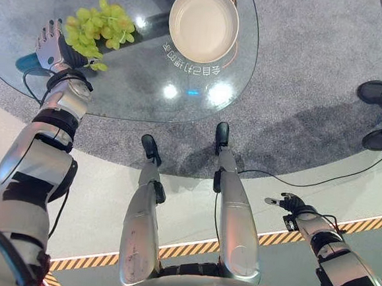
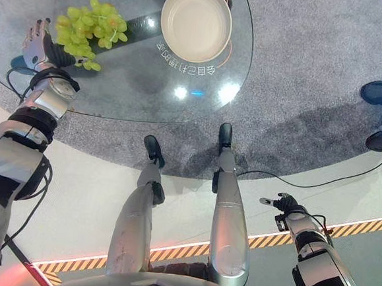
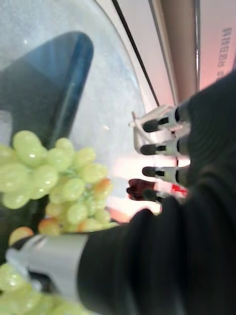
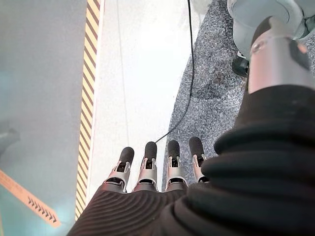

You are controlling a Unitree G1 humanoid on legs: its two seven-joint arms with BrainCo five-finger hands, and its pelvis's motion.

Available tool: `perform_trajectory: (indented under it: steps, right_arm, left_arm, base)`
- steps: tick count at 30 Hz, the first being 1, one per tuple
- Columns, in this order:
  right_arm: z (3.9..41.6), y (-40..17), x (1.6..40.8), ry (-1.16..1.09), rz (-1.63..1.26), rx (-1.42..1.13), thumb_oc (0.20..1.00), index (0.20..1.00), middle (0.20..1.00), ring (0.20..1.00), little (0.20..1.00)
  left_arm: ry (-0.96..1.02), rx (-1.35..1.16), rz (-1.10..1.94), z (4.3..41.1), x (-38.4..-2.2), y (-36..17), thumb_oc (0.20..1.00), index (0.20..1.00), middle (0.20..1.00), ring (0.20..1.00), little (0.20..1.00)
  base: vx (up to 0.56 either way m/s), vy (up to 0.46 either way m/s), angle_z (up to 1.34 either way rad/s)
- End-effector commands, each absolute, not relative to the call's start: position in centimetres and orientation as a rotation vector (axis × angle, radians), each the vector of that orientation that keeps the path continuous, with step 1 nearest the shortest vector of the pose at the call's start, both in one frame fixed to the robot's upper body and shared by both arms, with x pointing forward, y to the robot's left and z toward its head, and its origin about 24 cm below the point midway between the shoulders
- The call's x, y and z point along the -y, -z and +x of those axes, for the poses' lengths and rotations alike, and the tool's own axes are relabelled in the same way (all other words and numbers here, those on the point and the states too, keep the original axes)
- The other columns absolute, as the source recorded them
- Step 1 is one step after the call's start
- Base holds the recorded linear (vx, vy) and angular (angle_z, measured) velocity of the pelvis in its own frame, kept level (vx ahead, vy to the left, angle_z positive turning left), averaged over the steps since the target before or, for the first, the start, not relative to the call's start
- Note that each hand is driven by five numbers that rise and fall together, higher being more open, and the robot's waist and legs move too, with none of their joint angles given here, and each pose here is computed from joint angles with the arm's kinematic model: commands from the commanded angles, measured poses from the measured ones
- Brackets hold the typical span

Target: Pick up fruits into the plate

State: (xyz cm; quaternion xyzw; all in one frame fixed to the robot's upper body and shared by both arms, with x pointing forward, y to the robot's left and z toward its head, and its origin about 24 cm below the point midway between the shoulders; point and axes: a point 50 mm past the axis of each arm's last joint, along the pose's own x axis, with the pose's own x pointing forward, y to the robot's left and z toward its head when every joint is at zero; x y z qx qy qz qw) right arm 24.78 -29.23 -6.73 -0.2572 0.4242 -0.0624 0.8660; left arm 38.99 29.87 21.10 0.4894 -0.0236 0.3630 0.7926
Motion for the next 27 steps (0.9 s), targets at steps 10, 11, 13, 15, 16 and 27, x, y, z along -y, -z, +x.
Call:
perform_trajectory:
  steps: [10, 11, 13, 15, 16, 27]
  right_arm:
    - [23.2, 7.0, 30.6, 0.155, -0.565, -0.911, 1.0, 1.0, 1.0, 1.0, 1.0]
    - [23.2, 7.0, 30.6, 0.155, -0.565, -0.911, 1.0, 1.0, 1.0, 1.0, 1.0]
    - [23.1, 7.0, 30.6, 0.153, -0.566, -0.912, 1.0, 1.0, 1.0, 1.0, 1.0]
    - [22.6, 7.4, 30.5, 0.146, -0.565, -0.922, 1.0, 1.0, 1.0, 1.0, 1.0]
    - [22.3, 7.7, 30.3, 0.14, -0.559, -0.928, 1.0, 1.0, 1.0, 1.0, 1.0]
    - [22.4, 7.9, 29.8, 0.149, -0.513, -0.906, 1.0, 1.0, 1.0, 1.0, 1.0]
  left_arm:
    - [-1.041, 0.13, 0.89, 37.3, -33.2, -25.8, 1.0, 1.0, 1.0, 1.0, 1.0]
    - [-1.041, 0.13, 0.89, 37.3, -33.2, -25.8, 1.0, 1.0, 1.0, 1.0, 1.0]
    - [-1.048, 0.131, 0.87, 37.2, -33.3, -25.7, 1.0, 1.0, 1.0, 1.0, 1.0]
    - [-1.075, 0.13, 0.75, 37.1, -33.6, -25.5, 1.0, 1.0, 1.0, 1.0, 1.0]
    - [-1.101, 0.119, 0.671, 37.0, -33.7, -25.3, 1.0, 1.0, 1.0, 1.0, 1.0]
    - [-1.245, -0.002, 0.494, 36.0, -35.2, -24.6, 1.0, 1.0, 1.0, 1.0, 1.0]
  base:
    - [0.03, 0.0, -0.02]
    - [0.0, 0.0, 0.0]
    - [0.0, 0.0, 0.0]
    - [0.04, -0.012, 0.01]
    - [0.03, -0.022, 0.04]
    - [0.01, -0.009, 0.0]
